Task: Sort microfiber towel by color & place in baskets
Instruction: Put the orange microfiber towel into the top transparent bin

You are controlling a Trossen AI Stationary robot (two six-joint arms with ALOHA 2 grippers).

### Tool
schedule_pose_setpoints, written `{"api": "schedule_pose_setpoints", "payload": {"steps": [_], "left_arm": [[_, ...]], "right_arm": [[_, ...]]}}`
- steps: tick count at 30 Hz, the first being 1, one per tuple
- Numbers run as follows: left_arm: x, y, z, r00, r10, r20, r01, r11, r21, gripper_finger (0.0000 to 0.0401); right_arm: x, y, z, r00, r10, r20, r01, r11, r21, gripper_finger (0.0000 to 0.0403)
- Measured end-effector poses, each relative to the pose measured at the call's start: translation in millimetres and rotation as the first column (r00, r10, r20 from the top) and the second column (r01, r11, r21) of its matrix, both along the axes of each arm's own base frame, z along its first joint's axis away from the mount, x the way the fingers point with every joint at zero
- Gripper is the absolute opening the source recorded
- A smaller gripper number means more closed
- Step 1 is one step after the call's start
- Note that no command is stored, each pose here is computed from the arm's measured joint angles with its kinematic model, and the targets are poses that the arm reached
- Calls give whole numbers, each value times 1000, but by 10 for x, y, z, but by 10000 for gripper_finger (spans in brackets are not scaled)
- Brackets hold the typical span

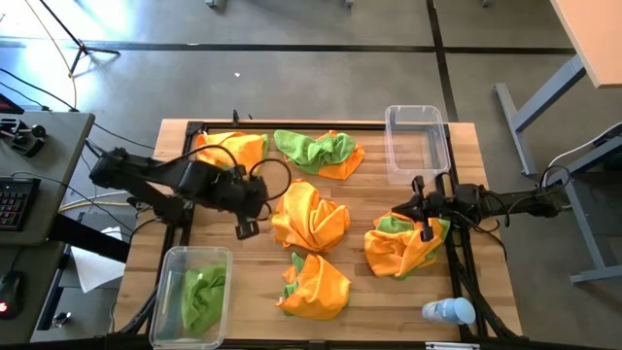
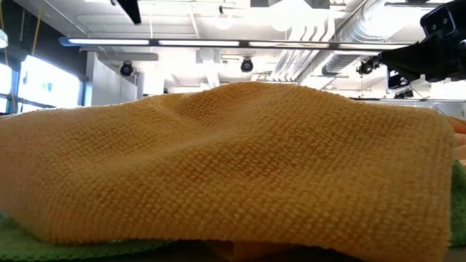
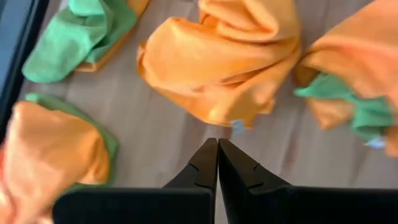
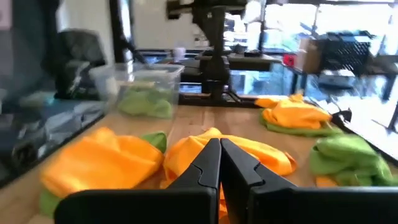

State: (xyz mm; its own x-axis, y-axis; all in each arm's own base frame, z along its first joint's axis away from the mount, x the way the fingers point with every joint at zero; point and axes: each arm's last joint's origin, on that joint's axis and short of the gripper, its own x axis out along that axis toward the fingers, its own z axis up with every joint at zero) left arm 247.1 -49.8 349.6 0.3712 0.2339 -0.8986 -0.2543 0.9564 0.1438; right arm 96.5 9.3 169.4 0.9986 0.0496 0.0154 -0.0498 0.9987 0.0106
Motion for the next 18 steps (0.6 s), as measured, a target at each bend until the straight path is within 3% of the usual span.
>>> {"api": "schedule_pose_setpoints", "payload": {"steps": [2, 4, 9, 13, 18], "left_arm": [[35, 57, -100, 998, -49, -25, 50, 998, 30, 0], [47, 120, -204, 995, -91, -43, 93, 994, 50, 0], [-60, 311, -479, 990, -143, -17, 143, 989, -30, 0], [-292, 472, -616, 992, -111, 67, 114, 992, -46, 0], [-648, 599, -621, 988, -49, 149, 55, 998, -37, 0]], "right_arm": [[4, -18, 8, 998, -62, 3, 62, 995, 78, 1], [5, -27, 14, 996, -92, 8, 91, 992, 92, 0], [9, -53, 120, 979, -199, 49, 195, 978, 81, 0], [40, -64, 372, 968, -250, 39, 246, 966, 78, 0], [262, -49, 742, 951, -293, -99, 293, 956, -15, 0]]}}
